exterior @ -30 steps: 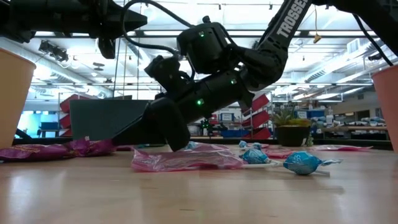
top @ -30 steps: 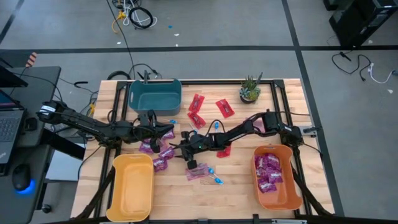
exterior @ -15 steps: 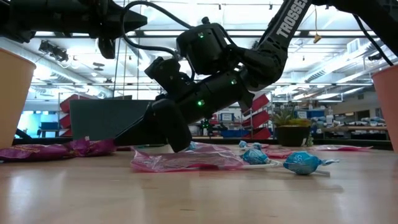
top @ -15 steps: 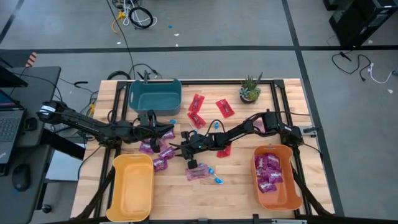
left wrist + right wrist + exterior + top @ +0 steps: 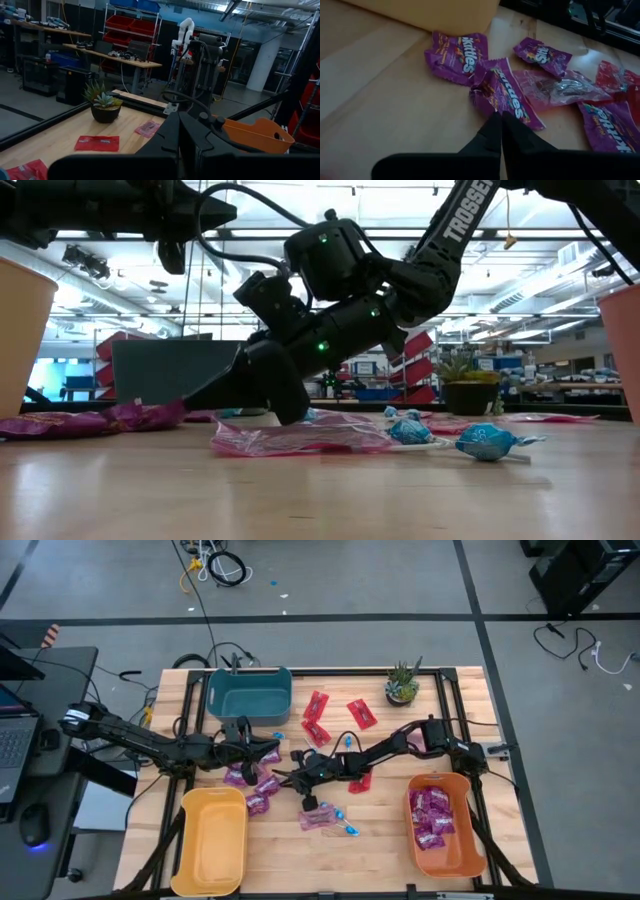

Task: Sort candy
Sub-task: Put the purple candy into the orange bin

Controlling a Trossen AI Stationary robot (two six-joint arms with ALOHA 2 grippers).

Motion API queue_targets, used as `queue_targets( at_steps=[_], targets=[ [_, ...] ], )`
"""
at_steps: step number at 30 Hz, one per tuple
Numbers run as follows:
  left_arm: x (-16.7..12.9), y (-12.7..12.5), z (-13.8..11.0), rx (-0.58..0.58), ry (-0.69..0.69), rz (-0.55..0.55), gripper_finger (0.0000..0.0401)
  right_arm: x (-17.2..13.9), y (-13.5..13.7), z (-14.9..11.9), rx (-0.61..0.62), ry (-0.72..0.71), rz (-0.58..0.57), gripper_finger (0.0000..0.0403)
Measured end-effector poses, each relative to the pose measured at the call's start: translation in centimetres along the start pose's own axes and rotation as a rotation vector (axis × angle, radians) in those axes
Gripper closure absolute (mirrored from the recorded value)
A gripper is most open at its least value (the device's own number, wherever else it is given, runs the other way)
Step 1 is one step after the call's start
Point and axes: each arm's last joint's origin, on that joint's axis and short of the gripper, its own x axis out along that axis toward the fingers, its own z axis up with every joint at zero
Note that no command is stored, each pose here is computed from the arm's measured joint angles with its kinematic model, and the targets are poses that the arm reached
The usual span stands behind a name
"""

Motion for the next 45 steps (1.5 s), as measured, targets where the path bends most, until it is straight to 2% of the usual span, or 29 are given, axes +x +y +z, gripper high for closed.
queue_targets(
  at_steps=[6,15,23,30,33,38,41,45],
  targets=[
    [0.0,0.0,0.0,-0.006,0.0,0.0,0.0395,-0.2,0.1,-0.1,0.011,0.038,0.011,0.0403],
    [0.0,0.0,0.0,-0.007,0.0,0.0,0.0395,-1.8,-0.1,0.8,0.0,0.197,0.057,0.0403],
    [0.0,0.0,0.0,-0.007,0.0,0.0,0.0395,-3.4,-0.6,3.1,-0.024,0.184,0.054,0.0403],
    [0.0,0.0,0.0,-0.003,0.0,0.0,0.0395,-3.6,-0.1,3.7,-0.035,0.172,0.063,0.0398],
    [0.0,0.0,0.0,-0.002,0.0,0.0,0.0395,-3.5,0.5,4.4,-0.077,0.121,0.064,0.0379],
    [0.0,0.0,0.0,0.0,0.001,0.0,0.0395,-3.2,0.5,5.3,-0.089,0.004,0.032,0.0322],
    [0.0,0.0,0.0,0.001,0.001,0.0,0.0395,-2.3,0.6,4.6,-0.063,-0.028,-0.019,0.029],
    [0.0,0.0,-0.1,0.004,0.008,0.001,0.0395,-1.5,0.9,3.1,-0.04,0.014,-0.053,0.026]
  ],
)
